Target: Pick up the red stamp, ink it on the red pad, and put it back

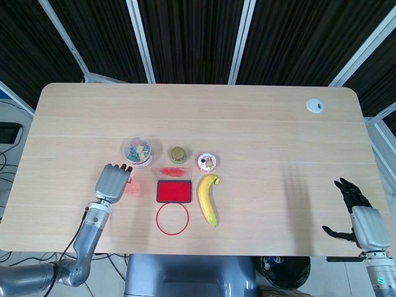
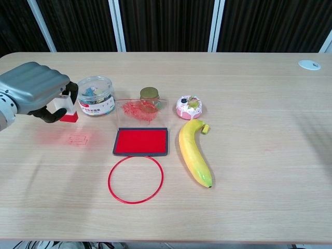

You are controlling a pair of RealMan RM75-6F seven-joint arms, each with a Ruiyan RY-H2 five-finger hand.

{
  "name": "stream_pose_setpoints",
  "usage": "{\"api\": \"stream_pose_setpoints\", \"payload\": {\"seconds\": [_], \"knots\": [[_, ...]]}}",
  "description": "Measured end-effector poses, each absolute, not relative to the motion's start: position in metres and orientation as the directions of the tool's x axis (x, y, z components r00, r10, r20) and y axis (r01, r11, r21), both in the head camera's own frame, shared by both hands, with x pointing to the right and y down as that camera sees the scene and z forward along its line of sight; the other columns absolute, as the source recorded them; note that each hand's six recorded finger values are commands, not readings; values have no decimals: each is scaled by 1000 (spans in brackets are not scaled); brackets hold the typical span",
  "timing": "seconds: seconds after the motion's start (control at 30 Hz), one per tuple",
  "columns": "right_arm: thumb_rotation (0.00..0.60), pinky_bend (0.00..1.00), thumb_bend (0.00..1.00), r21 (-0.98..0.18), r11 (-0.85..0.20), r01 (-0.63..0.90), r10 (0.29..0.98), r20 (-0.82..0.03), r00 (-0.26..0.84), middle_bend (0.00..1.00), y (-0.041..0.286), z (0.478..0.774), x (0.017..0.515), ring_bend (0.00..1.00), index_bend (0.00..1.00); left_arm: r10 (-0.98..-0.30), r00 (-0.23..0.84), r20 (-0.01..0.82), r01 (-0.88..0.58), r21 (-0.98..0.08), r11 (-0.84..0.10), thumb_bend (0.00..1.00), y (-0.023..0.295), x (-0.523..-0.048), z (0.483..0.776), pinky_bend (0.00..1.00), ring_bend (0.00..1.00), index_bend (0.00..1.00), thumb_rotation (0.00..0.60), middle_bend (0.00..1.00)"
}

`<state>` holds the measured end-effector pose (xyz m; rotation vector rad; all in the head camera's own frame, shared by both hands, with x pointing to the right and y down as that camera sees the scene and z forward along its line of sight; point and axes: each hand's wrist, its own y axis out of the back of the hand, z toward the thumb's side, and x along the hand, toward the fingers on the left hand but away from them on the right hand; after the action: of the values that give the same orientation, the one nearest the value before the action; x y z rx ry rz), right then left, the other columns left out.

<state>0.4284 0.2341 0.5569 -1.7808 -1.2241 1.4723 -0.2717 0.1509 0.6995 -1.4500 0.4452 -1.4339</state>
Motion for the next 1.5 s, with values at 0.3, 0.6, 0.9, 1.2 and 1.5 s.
{"api": "stream_pose_setpoints", "payload": {"seconds": [0.3, 0.6, 0.9, 1.2, 1.5], "knots": [[600, 177, 151, -833, -456, 313, 877, -480, -1, 0, 234, 557, 429, 0, 0, -815, 202, 543, 378, -811, -447, 449, 154, -277, 720, 628, 535, 652, 600, 680], [600, 177, 151, -832, -457, 315, 877, -481, 0, 0, 234, 557, 429, 0, 0, -805, 206, 557, 387, -802, -456, 434, 161, -270, 730, 610, 510, 608, 600, 630], [600, 177, 150, -832, -457, 315, 876, -482, 0, 0, 234, 557, 429, 0, 0, -801, 201, 564, 391, -796, -462, 434, 164, -264, 735, 606, 507, 598, 600, 617], [600, 177, 150, -832, -456, 315, 877, -481, 0, 0, 234, 557, 429, 0, 0, -798, 214, 563, 390, -798, -459, 433, 167, -253, 739, 601, 493, 585, 600, 604], [600, 177, 151, -833, -456, 315, 877, -480, 0, 0, 234, 557, 429, 0, 0, -800, 208, 563, 406, -793, -453, 424, 168, -252, 741, 591, 466, 557, 600, 572]]}}
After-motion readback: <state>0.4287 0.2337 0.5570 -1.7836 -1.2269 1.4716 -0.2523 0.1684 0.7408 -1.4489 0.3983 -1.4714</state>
